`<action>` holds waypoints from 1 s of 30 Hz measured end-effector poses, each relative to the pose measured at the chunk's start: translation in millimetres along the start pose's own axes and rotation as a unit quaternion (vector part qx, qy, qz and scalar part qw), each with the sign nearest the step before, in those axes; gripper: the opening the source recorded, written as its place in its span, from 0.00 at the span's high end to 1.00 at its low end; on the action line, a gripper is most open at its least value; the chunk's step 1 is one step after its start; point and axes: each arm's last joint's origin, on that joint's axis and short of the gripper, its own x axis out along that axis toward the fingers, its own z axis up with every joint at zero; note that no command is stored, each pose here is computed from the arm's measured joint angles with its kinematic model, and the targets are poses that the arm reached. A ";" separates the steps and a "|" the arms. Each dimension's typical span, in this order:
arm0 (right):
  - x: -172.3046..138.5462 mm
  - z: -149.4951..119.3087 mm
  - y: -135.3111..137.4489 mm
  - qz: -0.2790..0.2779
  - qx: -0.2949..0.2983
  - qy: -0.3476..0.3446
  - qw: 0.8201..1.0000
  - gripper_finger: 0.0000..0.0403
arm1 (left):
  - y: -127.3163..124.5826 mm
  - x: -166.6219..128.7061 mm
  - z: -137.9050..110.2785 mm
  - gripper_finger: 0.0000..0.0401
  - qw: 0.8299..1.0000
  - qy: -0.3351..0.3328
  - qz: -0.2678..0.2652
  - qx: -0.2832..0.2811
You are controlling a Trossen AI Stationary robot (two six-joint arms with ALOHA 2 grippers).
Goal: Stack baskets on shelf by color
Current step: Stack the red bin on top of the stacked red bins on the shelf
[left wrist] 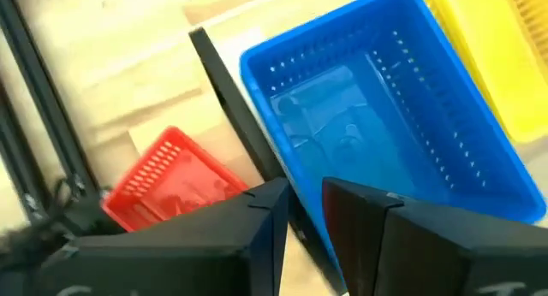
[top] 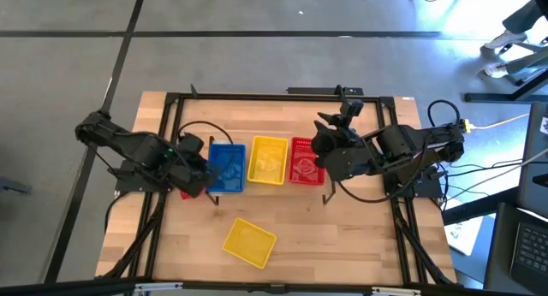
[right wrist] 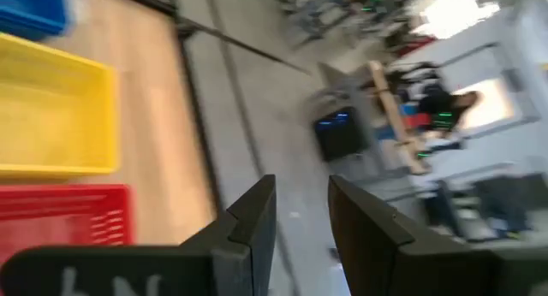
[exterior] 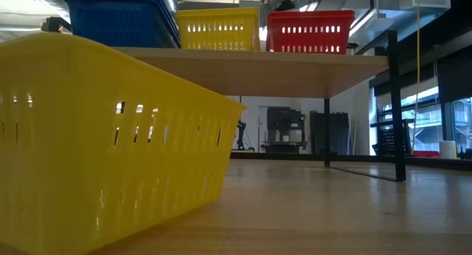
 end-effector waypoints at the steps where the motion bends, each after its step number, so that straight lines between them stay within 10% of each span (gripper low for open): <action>1: -1.1 -0.8 -1.2 0.016 0.005 -0.002 1.000 0.72 | 2.9 -2.8 1.0 0.84 1.000 0.000 -0.005 0.013; 11: -10.7 -5.3 -1.9 0.227 0.031 -0.015 0.973 0.72 | 23.0 -28.9 -14.0 0.84 0.961 0.099 -0.081 0.246; 30: -15.4 -7.9 -2.3 0.312 0.089 0.002 0.946 0.72 | 12.9 -44.0 -83.5 0.84 0.902 0.112 -0.095 0.407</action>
